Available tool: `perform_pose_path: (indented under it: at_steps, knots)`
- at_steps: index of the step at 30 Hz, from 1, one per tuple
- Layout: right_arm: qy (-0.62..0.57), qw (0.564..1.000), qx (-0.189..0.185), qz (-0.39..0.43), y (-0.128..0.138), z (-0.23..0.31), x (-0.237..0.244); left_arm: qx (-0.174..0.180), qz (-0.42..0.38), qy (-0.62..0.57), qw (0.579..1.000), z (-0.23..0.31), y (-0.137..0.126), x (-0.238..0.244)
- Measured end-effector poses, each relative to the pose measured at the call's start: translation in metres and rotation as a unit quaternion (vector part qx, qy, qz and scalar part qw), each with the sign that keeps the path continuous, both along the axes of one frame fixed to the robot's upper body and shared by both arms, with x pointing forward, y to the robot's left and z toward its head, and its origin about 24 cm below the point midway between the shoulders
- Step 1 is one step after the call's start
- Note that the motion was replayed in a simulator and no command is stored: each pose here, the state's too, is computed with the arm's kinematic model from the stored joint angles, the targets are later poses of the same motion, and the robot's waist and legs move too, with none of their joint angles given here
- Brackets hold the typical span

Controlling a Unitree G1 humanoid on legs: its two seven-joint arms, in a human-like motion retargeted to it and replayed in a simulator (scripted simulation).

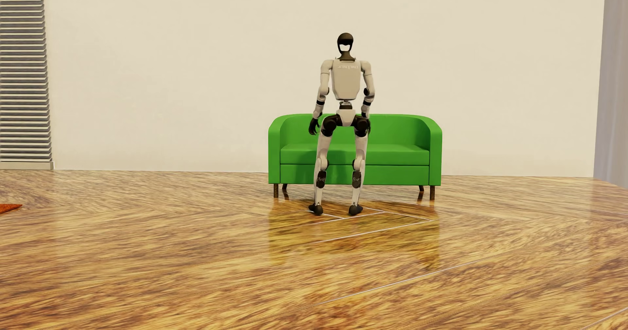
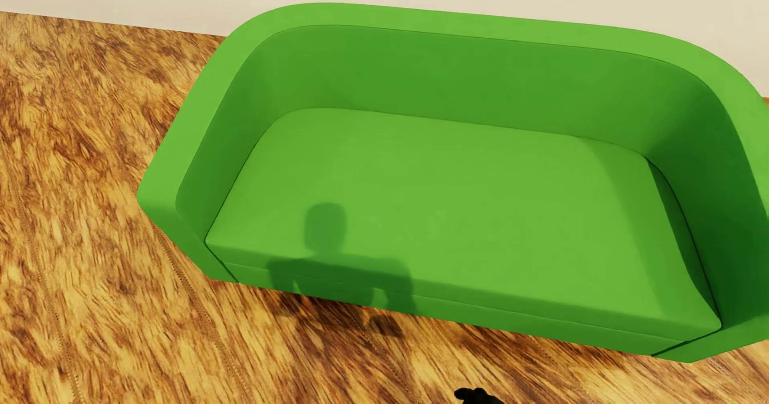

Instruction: Head to the dark green sofa

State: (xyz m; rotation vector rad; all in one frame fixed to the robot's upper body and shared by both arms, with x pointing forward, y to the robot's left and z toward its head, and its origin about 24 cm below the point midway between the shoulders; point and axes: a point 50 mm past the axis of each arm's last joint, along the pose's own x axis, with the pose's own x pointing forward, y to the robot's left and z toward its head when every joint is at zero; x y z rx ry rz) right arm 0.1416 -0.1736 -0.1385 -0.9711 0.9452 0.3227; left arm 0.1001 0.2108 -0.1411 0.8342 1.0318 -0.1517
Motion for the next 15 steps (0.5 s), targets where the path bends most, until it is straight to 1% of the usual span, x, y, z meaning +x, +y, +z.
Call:
perform_pose_path:
  at_steps: [4, 7, 9, 11, 15]
  knots:
    - [-0.069, 0.997, 0.026, 0.011, 0.008, 0.017, 0.026, 0.007, 0.011, 0.011, 1.000, 0.001, 0.011, -0.011]
    - [-0.087, 0.996, 0.028, 0.005, 0.005, 0.021, 0.026, 0.005, 0.015, 0.020, 1.000, 0.000, 0.011, -0.017]
    - [-0.072, 0.997, 0.018, -0.008, 0.000, 0.016, 0.016, 0.002, 0.009, 0.023, 1.000, -0.001, 0.009, -0.019]
    - [-0.037, 0.999, 0.000, -0.024, -0.008, 0.007, -0.001, -0.002, -0.001, 0.024, 1.000, -0.001, 0.007, -0.020]
    - [0.075, 0.996, -0.024, -0.040, -0.021, -0.013, -0.044, -0.004, -0.001, 0.016, 1.000, -0.001, 0.003, -0.017]
